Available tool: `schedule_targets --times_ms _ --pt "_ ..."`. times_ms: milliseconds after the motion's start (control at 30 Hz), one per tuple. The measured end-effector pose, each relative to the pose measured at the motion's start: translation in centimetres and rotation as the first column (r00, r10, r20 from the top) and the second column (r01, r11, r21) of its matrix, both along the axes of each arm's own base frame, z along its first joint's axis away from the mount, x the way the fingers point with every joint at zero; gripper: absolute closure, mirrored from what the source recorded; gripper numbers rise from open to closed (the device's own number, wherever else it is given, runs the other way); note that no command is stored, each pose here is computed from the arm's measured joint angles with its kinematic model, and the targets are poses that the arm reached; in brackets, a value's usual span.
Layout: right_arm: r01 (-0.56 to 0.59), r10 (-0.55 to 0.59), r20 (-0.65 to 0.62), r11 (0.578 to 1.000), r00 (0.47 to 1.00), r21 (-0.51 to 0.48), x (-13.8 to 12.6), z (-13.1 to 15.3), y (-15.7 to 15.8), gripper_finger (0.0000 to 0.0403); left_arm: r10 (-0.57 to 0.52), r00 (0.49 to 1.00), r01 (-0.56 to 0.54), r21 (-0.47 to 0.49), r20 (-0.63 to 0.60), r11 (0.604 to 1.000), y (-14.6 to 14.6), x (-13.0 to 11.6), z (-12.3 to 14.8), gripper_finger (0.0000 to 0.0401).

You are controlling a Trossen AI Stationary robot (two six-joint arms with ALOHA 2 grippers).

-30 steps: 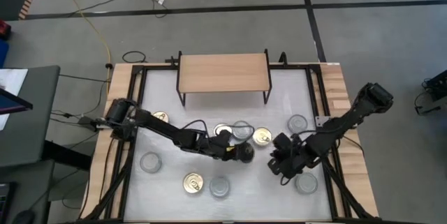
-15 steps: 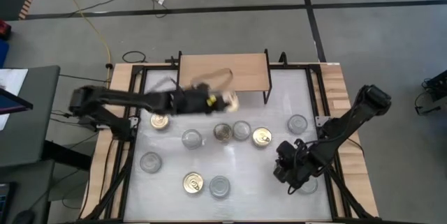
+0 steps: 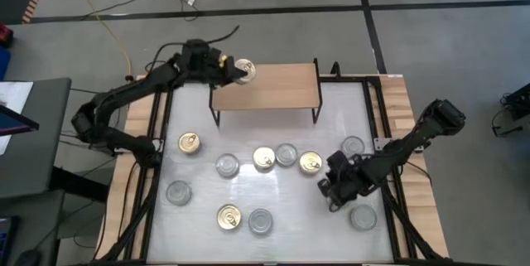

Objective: Stack canned seafood by type on shelf
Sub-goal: Put the blue and pink tuna can on the shelf

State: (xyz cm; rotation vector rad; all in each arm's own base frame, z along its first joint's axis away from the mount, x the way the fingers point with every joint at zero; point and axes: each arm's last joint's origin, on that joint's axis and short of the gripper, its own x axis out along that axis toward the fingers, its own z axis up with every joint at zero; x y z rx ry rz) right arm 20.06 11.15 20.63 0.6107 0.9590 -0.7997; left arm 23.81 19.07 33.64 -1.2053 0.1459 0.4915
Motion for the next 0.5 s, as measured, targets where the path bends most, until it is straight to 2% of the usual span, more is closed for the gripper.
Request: schedule_targets --times_ms 133,367,500 --pt "0.067 -0.067 0.007 0.998 0.998 -0.006 0.7 0.2 -1.6 0.0305 -0.010 1.000 0.010 0.008 -0.007 1.000 1.5 -0.7 -0.5 0.0223" --pt "0.116 -0.117 -0.006 0.993 0.993 -0.025 1.8 0.2 -4.1 0.0305 -0.033 0.999 0.036 0.089 -0.033 0.995 1.9 -0.9 -0.6 0.0223" --pt "0.124 -0.124 -0.006 0.992 0.992 -0.033 2.3 0.2 -5.1 0.0305 0.024 0.999 -0.021 0.081 -0.034 0.996 1.2 -0.4 -0.4 0.0223"
